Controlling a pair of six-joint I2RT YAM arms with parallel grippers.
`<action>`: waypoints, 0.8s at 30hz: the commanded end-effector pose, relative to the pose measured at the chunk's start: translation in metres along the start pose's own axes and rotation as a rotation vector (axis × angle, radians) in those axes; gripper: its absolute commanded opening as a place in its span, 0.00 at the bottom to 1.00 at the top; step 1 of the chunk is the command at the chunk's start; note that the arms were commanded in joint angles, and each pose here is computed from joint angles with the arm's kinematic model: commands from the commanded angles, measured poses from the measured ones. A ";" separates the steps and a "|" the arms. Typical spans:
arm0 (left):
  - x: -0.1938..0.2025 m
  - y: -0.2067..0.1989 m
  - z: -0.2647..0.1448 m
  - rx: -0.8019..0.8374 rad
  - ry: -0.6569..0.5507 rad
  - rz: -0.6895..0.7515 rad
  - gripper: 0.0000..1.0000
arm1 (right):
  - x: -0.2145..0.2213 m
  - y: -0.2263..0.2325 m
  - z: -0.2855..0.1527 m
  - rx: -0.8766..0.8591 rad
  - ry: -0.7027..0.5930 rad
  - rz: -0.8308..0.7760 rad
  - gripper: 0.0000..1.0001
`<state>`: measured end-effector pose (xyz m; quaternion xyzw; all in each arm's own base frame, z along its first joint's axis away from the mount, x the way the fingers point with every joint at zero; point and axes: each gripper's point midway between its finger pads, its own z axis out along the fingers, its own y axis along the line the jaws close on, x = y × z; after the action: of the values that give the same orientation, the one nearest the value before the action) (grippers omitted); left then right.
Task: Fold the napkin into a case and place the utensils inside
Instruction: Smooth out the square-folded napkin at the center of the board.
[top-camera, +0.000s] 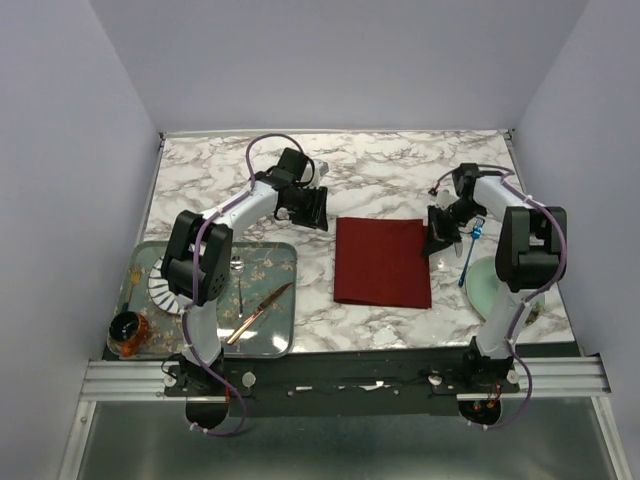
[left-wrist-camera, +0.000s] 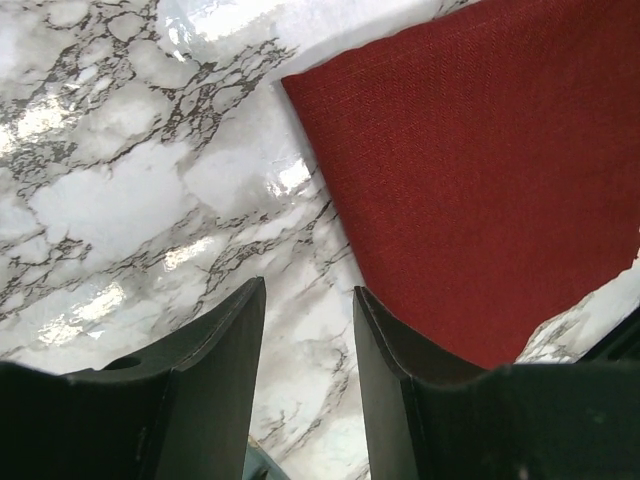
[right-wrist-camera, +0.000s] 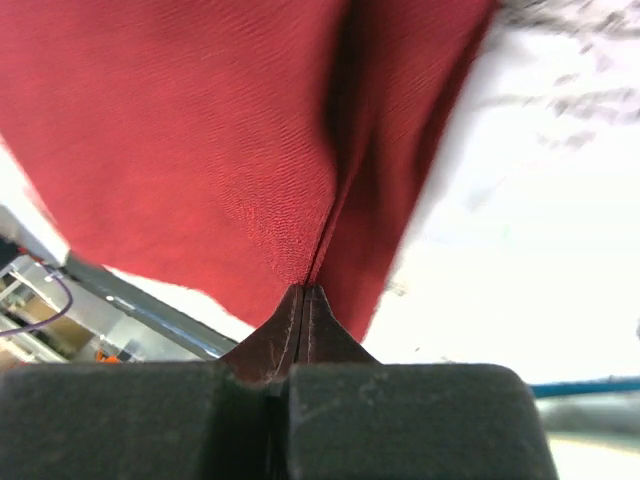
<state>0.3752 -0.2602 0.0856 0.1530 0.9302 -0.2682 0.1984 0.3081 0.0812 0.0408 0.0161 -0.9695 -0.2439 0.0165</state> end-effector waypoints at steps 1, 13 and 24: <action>0.005 -0.012 -0.008 0.042 0.004 0.004 0.50 | 0.009 0.029 -0.029 -0.072 -0.066 -0.019 0.00; 0.004 -0.011 -0.007 0.040 0.004 0.001 0.50 | 0.010 -0.020 -0.001 0.061 0.032 0.092 0.01; 0.012 -0.014 -0.007 0.063 0.030 0.010 0.51 | -0.007 -0.038 0.015 0.125 0.028 0.150 0.01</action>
<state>0.3678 -0.2605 0.0798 0.1526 0.9317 -0.2724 0.1857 0.3010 0.0622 0.0185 -0.0401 -0.9770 -0.2014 0.0576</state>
